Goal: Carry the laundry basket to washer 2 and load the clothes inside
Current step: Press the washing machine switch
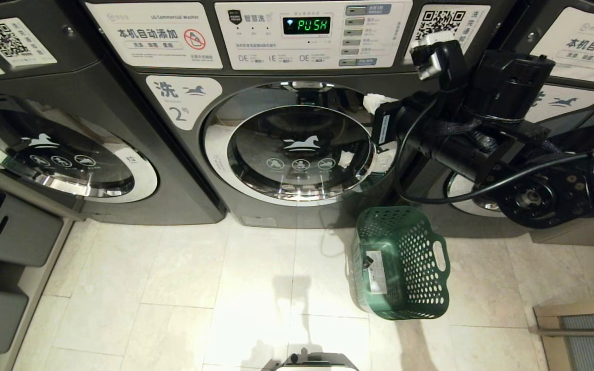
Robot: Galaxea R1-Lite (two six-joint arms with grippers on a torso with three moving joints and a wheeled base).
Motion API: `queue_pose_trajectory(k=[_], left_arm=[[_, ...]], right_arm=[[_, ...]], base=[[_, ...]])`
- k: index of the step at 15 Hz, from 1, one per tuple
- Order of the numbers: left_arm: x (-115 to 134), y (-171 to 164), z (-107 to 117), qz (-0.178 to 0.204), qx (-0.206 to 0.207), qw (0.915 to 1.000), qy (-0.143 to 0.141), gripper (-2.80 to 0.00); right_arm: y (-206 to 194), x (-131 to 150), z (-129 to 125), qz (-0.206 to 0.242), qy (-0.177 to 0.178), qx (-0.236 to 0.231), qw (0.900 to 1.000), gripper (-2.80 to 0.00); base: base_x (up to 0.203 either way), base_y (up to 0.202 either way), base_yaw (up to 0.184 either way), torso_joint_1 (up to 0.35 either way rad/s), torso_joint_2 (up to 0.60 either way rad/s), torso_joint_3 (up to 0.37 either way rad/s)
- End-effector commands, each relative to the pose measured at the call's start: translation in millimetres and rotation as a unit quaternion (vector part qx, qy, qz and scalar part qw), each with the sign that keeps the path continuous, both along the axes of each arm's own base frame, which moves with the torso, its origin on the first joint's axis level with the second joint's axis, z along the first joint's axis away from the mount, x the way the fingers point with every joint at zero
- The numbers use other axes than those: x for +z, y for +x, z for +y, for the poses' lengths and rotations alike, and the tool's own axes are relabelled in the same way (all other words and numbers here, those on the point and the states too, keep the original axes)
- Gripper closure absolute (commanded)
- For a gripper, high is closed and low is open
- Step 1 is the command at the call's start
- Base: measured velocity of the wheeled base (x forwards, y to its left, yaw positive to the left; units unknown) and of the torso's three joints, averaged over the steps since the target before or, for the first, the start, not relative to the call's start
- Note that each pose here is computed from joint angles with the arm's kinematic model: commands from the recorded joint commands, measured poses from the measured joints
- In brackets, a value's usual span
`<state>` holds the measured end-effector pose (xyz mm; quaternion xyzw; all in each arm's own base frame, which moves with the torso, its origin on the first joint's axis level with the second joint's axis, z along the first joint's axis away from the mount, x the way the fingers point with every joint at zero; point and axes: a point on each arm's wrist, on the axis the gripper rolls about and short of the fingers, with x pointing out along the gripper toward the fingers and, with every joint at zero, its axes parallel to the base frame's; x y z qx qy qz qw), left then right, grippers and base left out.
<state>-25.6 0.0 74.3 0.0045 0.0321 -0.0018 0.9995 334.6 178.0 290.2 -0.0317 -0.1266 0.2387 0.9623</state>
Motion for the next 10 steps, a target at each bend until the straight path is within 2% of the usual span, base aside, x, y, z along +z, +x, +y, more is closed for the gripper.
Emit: queue_pose_trajectory(k=[1, 4, 10], left_arm=[[0, 0, 0, -0.001, 0.000, 1.0000, 0.000, 0.00], [0, 0, 0, -0.001, 0.000, 1.0000, 0.000, 0.00], [0, 0, 0, -0.001, 0.000, 1.0000, 0.000, 0.00]], right_arm=[[3, -5, 0, 0.006, 0.001, -0.011, 1.000, 0.00], [-3, -14, -2, 0.024, -0.006, -0.021, 0.999, 0.00], [-18, -4, -7, 0.015, -0.005, -0.018, 1.000, 0.00]], base=[[0.000, 0.000, 0.000, 0.000, 0.00, 0.000], [0.000, 0.000, 0.000, 0.000, 0.00, 0.000], [0.000, 0.000, 0.000, 0.000, 0.00, 0.000]])
